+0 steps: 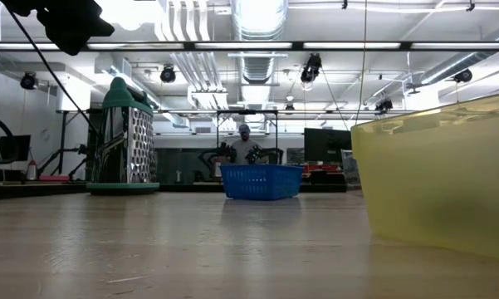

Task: Pick & Place Food Item
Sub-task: Stack the top orange donut on top of the top left orange donut in the blue bin

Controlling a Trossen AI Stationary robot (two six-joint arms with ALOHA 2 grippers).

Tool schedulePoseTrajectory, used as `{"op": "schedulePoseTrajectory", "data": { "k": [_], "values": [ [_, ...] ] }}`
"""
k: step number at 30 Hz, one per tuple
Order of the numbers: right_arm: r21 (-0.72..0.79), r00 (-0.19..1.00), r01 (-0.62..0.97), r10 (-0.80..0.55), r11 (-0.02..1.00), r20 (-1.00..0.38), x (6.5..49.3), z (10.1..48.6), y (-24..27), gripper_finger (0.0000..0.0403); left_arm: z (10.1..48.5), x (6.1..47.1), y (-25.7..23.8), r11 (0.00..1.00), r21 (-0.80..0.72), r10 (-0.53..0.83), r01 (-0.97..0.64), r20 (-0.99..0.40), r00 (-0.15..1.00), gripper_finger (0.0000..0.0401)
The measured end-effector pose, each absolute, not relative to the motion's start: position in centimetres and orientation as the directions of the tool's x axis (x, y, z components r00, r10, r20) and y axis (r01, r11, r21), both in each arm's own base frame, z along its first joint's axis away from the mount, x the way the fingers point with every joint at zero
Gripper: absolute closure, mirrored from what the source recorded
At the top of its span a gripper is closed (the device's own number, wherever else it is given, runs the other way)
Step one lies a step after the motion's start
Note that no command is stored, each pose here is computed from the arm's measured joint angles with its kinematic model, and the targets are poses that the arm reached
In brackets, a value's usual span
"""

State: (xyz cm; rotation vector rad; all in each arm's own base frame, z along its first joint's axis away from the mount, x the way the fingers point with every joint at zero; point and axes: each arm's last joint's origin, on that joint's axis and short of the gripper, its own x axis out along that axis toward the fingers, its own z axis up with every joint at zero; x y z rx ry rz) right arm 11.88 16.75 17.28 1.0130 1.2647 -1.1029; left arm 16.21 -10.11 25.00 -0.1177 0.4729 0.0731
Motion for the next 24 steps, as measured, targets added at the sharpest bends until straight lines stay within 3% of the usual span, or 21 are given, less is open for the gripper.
{"op": "schedulePoseTrajectory", "data": {
  "k": [24],
  "values": [
    [0.021, 0.022, 0.98, 0.0, 0.2, -1.0, 11.9, 16.0, 16.9, 0.0284, 25.0, 16.2, -10.1, 0.99, -0.1, 0.043, -0.1, -0.458, 0.888, 0.0252]
  ]
}}
